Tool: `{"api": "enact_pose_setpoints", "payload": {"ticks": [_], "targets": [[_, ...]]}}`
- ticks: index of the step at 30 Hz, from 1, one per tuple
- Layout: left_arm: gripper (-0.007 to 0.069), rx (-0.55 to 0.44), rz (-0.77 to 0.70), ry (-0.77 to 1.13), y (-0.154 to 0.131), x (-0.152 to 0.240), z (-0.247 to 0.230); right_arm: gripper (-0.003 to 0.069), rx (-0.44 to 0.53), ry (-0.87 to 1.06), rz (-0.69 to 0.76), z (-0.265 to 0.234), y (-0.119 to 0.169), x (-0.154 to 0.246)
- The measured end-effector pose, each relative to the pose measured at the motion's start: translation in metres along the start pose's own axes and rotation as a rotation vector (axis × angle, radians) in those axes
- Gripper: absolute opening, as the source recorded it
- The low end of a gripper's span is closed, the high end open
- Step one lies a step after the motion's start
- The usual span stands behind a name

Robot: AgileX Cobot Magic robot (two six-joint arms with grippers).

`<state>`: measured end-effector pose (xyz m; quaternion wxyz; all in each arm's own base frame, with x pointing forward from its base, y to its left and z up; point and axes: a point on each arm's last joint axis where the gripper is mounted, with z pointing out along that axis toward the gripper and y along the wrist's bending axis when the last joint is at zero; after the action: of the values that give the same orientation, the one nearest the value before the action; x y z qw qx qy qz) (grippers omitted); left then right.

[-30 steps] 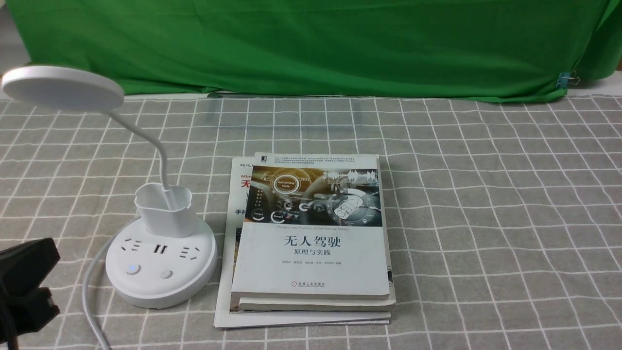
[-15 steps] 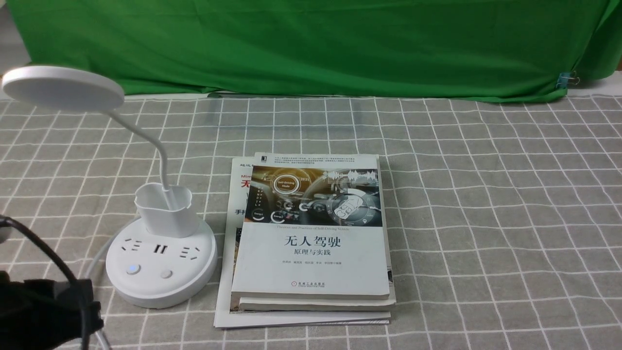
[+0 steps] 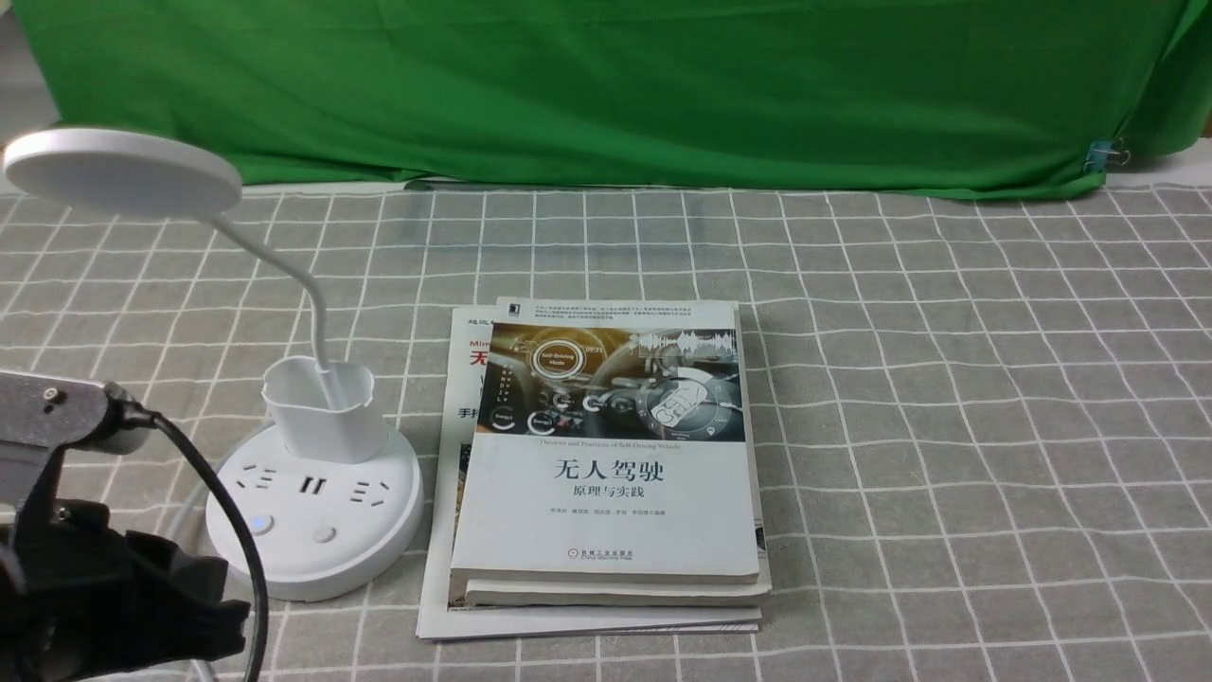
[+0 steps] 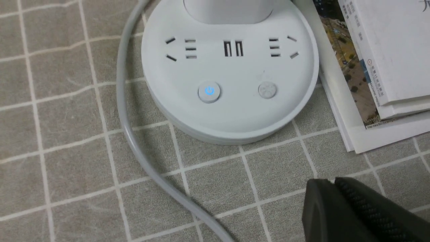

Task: Turn on the desk lamp on the grey coffee tablecloth with your hand.
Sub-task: 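Press the power button on the lamp base to turn the lamp on with the left gripper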

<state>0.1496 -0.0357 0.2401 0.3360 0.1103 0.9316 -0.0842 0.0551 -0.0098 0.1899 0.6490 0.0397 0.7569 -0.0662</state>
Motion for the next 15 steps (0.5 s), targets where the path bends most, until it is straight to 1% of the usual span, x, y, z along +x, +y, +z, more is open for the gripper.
{"api": "enact_pose_setpoints", "payload": {"ticks": [4, 7, 12, 13, 15], "targets": [[0.0011, 0.018, -0.007, 0.021, -0.002, 0.002, 0.0, 0.0245, 0.0, 0.0, 0.0, 0.0, 0.0, 0.0], [0.0011, 0.013, 0.011, 0.01, -0.001, 0.0, 0.002, 0.0245, 0.0, 0.0, 0.0, 0.0, 0.0, 0.0], [0.0011, -0.066, 0.048, -0.014, 0.009, -0.009, 0.019, 0.0245, 0.0, 0.001, 0.0, 0.0, 0.0, 0.0], [0.0011, -0.082, 0.036, -0.004, 0.012, -0.011, 0.028, 0.0245, 0.0, 0.001, -0.001, 0.0, 0.0, 0.0], [0.0011, -0.085, 0.004, 0.028, 0.014, -0.014, 0.041, 0.0245, 0.0, 0.001, 0.0, 0.0, 0.0, 0.0]]}}
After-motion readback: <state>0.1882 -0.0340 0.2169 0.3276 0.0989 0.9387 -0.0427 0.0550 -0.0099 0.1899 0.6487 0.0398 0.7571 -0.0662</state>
